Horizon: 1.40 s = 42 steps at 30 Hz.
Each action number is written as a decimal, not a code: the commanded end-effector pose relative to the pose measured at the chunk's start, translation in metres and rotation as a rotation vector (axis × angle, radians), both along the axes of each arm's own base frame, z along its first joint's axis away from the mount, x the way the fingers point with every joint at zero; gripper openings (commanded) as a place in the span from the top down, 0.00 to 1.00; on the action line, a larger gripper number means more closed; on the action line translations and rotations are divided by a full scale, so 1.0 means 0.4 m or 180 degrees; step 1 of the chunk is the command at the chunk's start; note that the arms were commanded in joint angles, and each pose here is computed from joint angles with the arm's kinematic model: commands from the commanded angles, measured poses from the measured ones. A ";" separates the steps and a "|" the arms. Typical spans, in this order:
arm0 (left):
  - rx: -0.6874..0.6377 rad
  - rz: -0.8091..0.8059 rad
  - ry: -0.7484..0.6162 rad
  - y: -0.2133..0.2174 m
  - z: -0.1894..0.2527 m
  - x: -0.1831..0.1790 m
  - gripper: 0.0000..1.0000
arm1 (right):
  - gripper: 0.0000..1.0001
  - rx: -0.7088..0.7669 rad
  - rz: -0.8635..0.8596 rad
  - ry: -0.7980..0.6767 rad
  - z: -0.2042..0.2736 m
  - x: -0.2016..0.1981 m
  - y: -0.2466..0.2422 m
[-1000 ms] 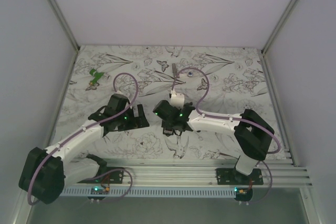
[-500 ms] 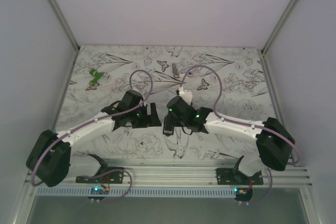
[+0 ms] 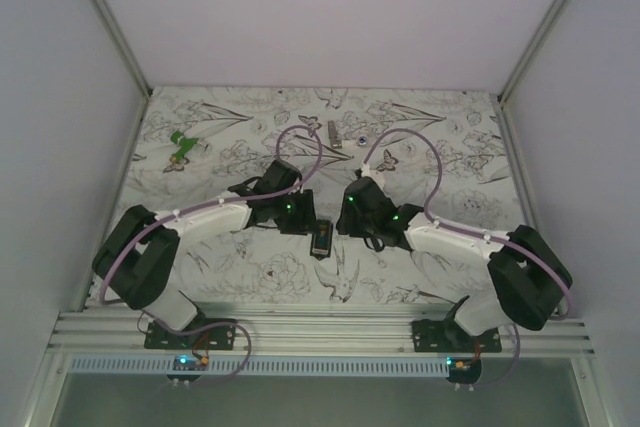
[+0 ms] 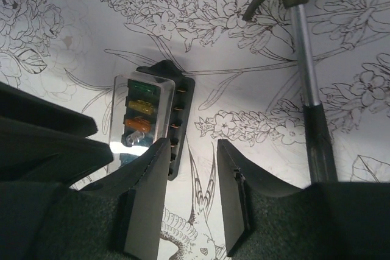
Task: Snap on the fuse box
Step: Close the fuse box cover on the fuse box base.
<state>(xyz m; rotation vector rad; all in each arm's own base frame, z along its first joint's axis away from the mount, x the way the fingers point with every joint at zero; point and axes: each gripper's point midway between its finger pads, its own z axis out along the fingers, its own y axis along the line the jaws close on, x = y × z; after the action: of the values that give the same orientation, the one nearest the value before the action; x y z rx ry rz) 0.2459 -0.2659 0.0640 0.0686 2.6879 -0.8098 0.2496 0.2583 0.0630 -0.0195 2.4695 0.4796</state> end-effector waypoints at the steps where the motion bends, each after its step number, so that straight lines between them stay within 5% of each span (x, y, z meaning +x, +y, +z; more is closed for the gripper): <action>1: 0.0032 -0.0021 0.0109 -0.012 -0.025 0.002 0.59 | 0.58 0.0074 0.0118 -0.0069 -0.001 0.020 0.027; 16: 0.0163 0.0090 0.0285 0.031 -0.082 -0.036 0.70 | 0.71 0.0163 0.0340 0.0056 -0.032 0.006 0.058; 30: 0.0185 0.0058 0.0388 0.020 -0.104 -0.053 0.73 | 0.70 0.0629 0.0547 0.0054 0.002 -0.002 0.115; 42: 0.0282 0.0053 0.0629 0.024 -0.165 -0.103 0.82 | 0.91 0.0413 0.0523 0.1040 -0.185 -0.124 0.077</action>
<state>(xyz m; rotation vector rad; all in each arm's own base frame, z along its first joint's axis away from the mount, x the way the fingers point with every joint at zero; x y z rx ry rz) 0.2422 -0.2729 0.0456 0.0001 2.7267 -0.8460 0.2455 0.3040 0.0457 -0.1028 2.5164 0.8207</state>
